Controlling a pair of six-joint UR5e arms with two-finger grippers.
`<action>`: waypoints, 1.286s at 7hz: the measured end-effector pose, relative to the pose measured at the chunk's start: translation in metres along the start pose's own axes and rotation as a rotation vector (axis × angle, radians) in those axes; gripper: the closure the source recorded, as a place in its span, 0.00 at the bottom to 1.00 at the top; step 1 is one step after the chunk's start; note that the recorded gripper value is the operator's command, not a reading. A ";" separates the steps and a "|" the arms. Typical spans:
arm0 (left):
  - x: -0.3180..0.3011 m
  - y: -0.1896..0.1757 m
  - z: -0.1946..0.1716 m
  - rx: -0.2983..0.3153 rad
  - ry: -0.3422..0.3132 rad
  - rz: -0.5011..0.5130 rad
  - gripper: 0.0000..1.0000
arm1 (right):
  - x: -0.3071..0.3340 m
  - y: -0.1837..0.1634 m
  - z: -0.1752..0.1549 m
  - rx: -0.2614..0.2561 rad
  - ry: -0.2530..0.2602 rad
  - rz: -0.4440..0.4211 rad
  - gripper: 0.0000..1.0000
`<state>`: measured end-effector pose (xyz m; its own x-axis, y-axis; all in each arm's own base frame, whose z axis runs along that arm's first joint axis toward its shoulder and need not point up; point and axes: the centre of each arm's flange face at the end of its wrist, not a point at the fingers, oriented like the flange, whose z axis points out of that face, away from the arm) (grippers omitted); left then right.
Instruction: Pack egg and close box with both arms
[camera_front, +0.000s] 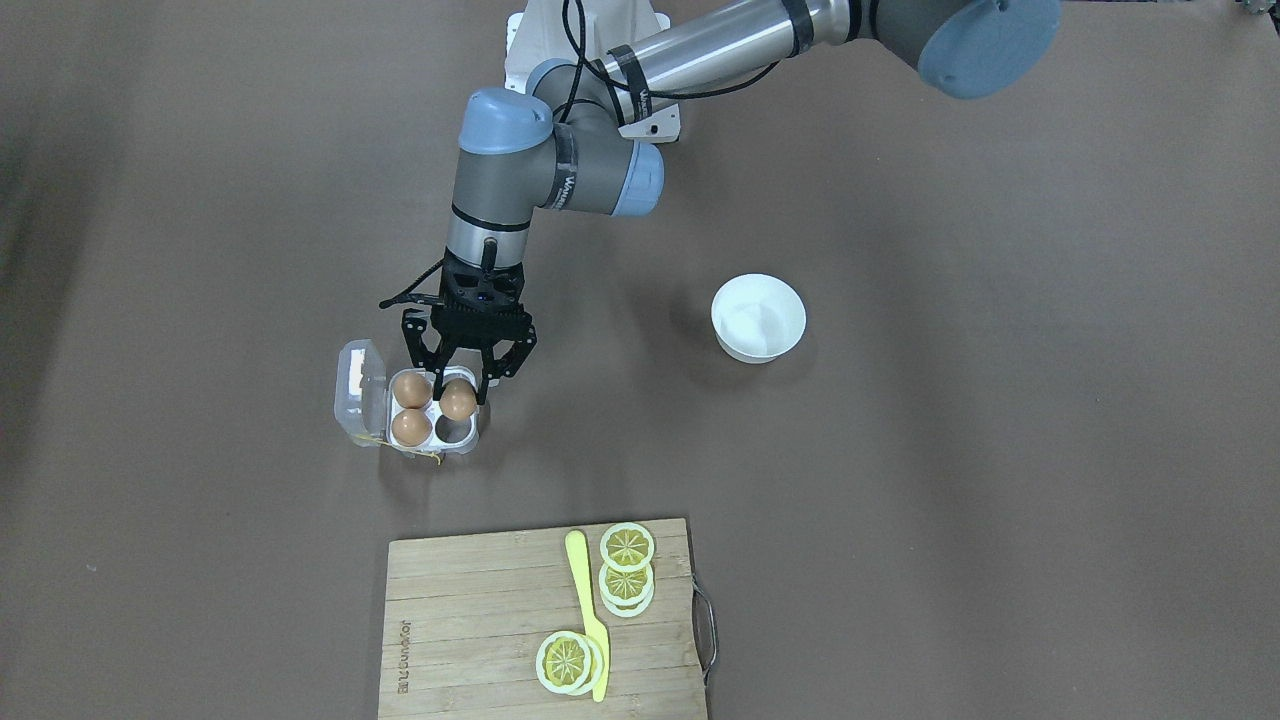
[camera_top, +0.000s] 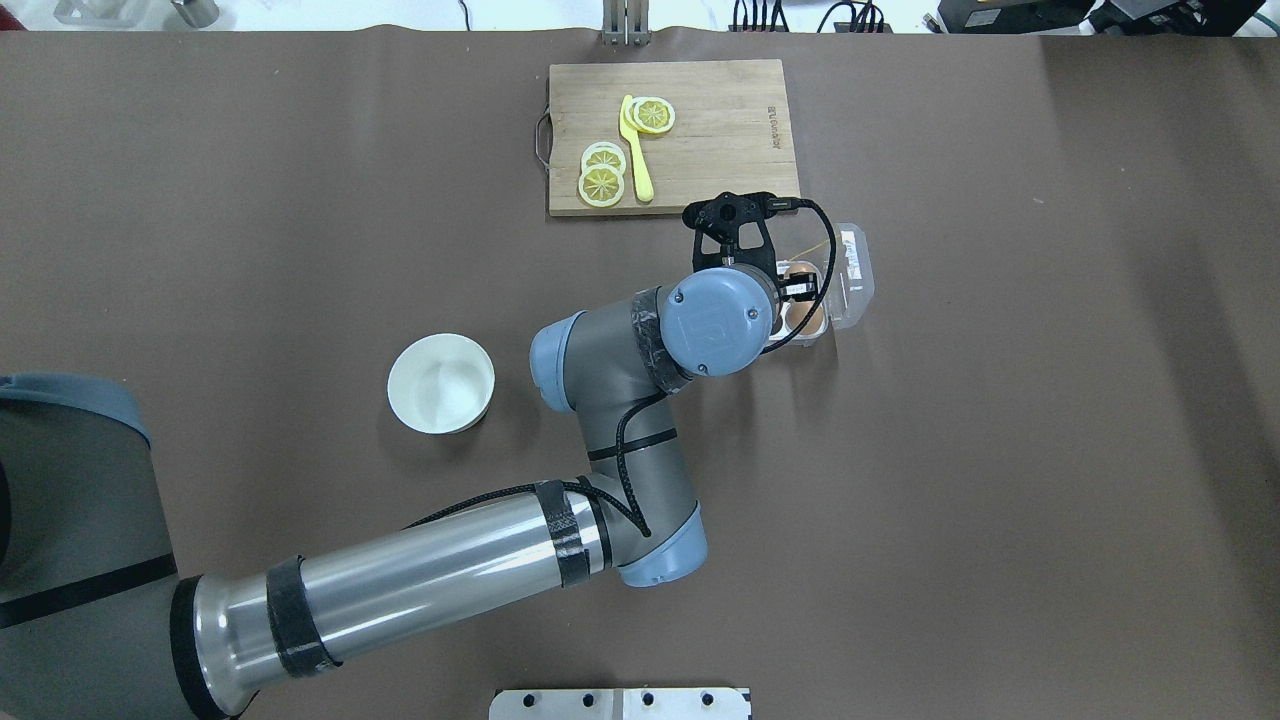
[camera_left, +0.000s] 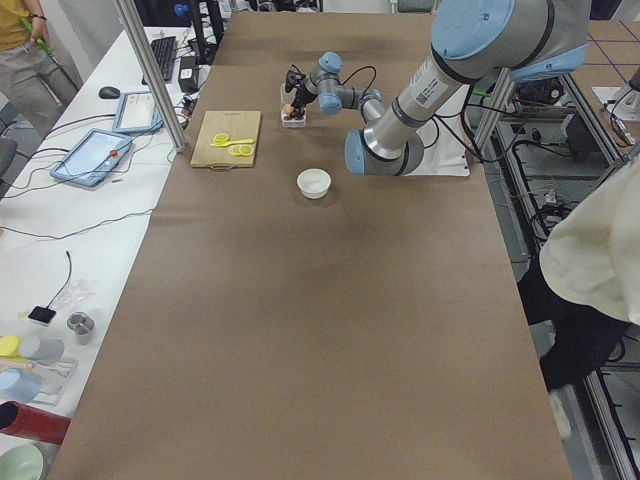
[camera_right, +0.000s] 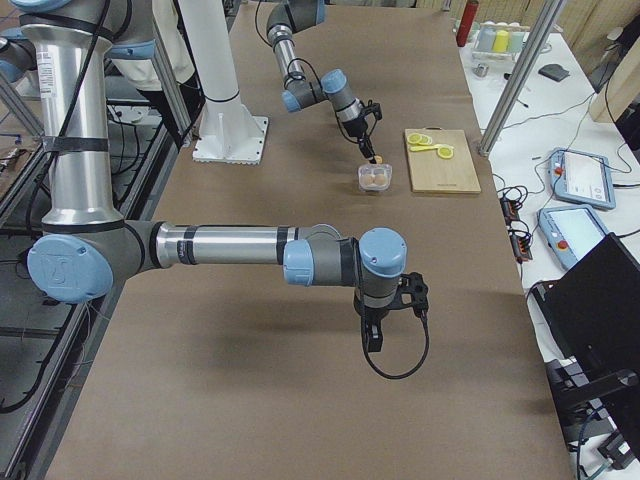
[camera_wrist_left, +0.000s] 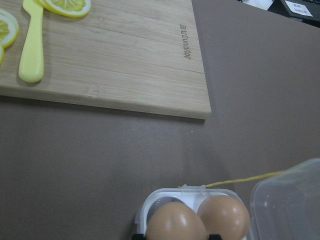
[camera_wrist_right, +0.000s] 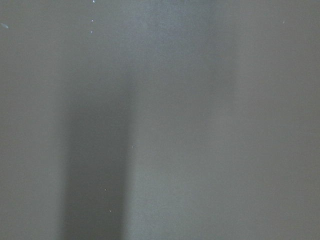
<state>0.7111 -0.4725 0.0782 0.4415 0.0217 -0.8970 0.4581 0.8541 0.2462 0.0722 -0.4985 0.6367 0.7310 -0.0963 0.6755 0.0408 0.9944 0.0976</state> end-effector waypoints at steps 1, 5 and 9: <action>0.002 0.003 -0.001 -0.003 0.002 0.001 0.57 | 0.000 0.000 0.000 -0.001 0.000 0.000 0.00; 0.004 0.008 -0.001 -0.007 0.004 0.004 0.42 | 0.002 0.001 0.002 -0.004 0.000 0.004 0.00; 0.007 0.012 -0.003 -0.012 0.010 0.005 0.35 | 0.005 0.002 0.005 -0.010 -0.001 0.009 0.00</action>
<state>0.7174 -0.4602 0.0741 0.4364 0.0314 -0.8992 0.4460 0.8604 0.2465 0.0721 -0.4971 0.6441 0.7307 -0.0870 0.6772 0.0409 0.9956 0.0838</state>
